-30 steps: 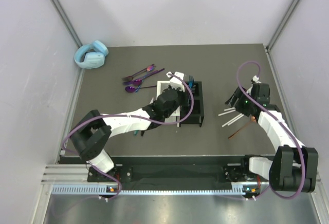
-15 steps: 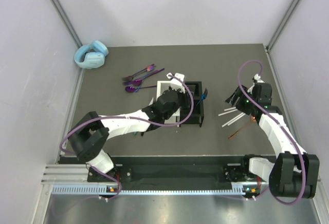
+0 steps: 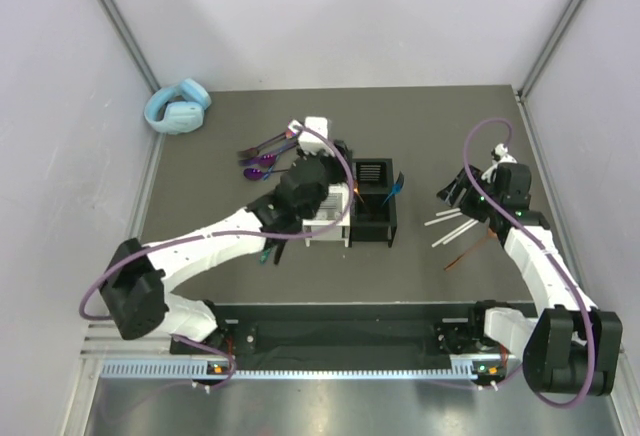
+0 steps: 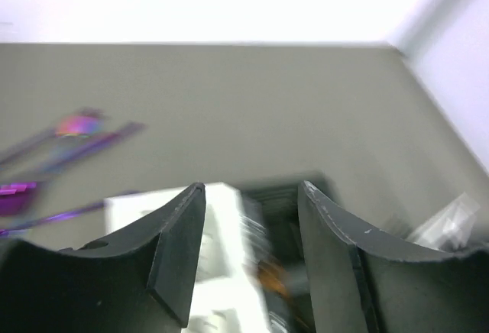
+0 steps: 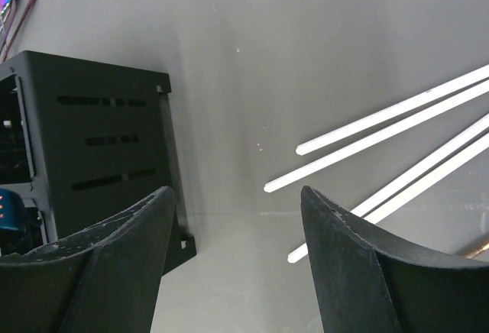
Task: Sort the eating utensils into containers
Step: Place the fork in the container, then pick up the spoon from the center of the board, then place the spoon in the container.
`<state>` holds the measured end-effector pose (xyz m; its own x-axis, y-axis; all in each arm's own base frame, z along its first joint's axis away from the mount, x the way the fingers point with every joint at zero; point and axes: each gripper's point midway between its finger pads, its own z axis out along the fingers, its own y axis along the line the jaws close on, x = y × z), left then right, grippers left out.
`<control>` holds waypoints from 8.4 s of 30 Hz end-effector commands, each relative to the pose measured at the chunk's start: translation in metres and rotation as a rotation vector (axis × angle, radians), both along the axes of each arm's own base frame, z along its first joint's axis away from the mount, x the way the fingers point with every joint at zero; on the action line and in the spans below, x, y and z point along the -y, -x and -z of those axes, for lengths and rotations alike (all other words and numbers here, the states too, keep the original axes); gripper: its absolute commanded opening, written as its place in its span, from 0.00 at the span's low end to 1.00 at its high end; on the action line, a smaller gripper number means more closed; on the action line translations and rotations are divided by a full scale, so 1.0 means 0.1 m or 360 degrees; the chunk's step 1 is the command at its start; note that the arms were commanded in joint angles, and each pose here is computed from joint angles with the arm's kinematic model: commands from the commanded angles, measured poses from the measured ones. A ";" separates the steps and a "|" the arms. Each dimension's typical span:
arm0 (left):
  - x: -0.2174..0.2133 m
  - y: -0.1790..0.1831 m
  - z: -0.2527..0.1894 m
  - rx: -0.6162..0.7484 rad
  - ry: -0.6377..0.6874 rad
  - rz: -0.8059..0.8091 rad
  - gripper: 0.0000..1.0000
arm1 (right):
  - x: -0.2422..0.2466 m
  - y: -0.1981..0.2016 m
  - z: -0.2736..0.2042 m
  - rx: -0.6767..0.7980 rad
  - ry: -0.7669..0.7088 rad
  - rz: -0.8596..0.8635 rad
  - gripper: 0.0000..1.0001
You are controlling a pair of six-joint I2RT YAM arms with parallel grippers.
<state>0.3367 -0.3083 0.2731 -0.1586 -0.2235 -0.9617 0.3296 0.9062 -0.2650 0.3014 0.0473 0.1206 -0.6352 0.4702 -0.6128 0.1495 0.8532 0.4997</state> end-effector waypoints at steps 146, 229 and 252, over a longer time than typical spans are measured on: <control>-1.67 -1.20 0.53 -0.0066 0.0018 -0.0511 0.00 | -0.06 -0.01 0.29 -0.0095 -0.0045 -0.0047 0.68; -0.06 0.03 -0.62 0.0050 0.0434 0.0568 0.00 | -0.06 -0.10 0.00 0.0017 -0.0051 -0.0036 0.69; -0.35 -1.14 -0.18 0.0152 0.0125 0.0143 0.00 | -0.05 -0.08 0.05 -0.0019 -0.0030 -0.0055 0.69</control>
